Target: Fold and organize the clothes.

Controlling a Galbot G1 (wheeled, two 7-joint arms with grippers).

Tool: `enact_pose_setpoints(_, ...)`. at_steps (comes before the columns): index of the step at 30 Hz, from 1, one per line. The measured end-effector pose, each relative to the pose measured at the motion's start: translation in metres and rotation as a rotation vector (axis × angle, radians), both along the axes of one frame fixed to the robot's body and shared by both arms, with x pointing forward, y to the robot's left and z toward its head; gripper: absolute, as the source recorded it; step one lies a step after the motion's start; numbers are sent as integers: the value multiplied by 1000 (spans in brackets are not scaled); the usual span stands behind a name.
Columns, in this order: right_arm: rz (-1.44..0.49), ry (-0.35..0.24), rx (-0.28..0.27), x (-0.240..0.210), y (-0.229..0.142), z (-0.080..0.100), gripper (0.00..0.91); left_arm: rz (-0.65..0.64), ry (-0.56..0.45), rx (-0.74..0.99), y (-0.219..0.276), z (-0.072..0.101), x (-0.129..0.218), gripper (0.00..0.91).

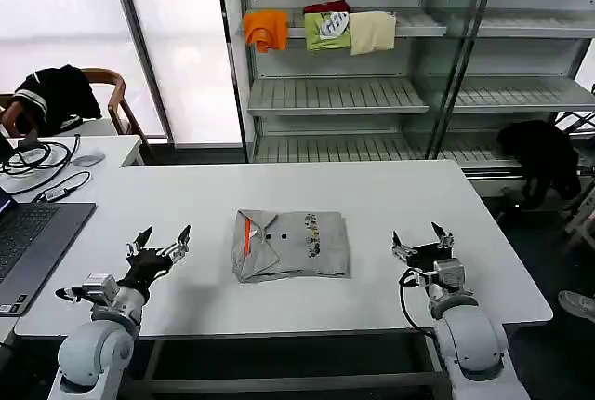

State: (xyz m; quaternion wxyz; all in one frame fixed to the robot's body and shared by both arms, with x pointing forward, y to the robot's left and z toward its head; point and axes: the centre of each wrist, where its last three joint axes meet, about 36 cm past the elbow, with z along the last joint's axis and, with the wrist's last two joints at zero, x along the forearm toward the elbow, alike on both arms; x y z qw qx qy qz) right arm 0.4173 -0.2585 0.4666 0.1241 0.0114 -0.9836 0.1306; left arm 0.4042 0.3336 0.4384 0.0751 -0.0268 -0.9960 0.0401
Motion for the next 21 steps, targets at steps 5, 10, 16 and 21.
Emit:
enact_pose_setpoints(5, 10, 6, 27, -3, -4, 0, 907, 8, -13, 16, 5, -3, 0, 907)
enact_pose_setpoints(10, 21, 7, 51, -9, -8, 1, 907, 10, -17, 22, 5, -6, -1, 907)
enact_pose_setpoints(16, 29, 11, 64, -16, -11, 2, 907, 7, -26, 28, 4, -4, -2, 907)
enact_pose_setpoints(21, 30, 21, 67, -18, -12, 0, 907, 4, -25, 35, 5, -5, -4, 907)
